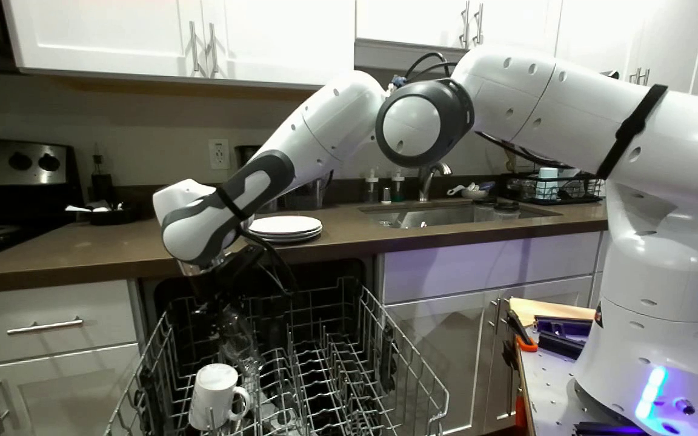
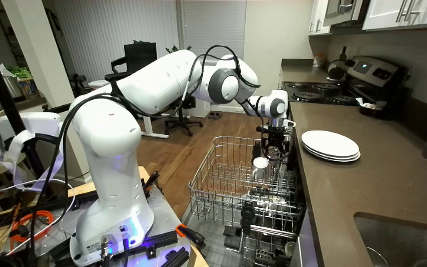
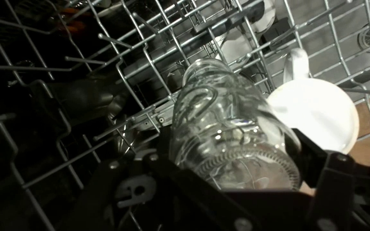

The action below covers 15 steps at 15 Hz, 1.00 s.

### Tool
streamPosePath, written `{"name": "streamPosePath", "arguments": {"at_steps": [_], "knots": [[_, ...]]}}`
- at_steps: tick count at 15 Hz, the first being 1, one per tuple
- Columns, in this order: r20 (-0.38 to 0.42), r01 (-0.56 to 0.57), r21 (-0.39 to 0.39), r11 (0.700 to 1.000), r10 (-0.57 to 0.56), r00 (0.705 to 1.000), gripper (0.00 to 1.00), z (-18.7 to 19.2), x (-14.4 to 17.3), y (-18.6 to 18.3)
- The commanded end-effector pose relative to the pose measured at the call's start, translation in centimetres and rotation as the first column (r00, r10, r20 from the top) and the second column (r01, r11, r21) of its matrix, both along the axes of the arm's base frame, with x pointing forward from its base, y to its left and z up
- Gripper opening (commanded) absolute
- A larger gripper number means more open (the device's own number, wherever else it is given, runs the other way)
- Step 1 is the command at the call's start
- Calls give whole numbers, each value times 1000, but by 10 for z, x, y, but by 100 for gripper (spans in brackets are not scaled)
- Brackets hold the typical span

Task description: Pick up the glass bottle and place it on the right side of the dish washer machine

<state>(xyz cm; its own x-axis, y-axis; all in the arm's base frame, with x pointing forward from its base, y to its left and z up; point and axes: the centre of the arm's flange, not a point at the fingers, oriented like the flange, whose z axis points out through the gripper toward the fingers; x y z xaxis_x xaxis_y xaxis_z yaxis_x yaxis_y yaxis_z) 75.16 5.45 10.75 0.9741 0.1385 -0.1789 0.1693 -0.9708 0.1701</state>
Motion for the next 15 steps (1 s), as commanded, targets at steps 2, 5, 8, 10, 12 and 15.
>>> {"name": "streamPosePath", "arguments": {"at_steps": [2,5,8,10,12,15], "knots": [[7,-5,-18,1000,5,1000,61,62,-18,17],[14,-20,-18,1000,20,1000,61,92,-29,33],[10,-33,-18,999,33,999,61,112,-44,48],[9,-35,-6,999,35,999,61,121,-62,57],[19,-29,1,1000,29,999,61,129,-84,64],[86,-9,3,1000,9,996,61,137,-117,70]]}}
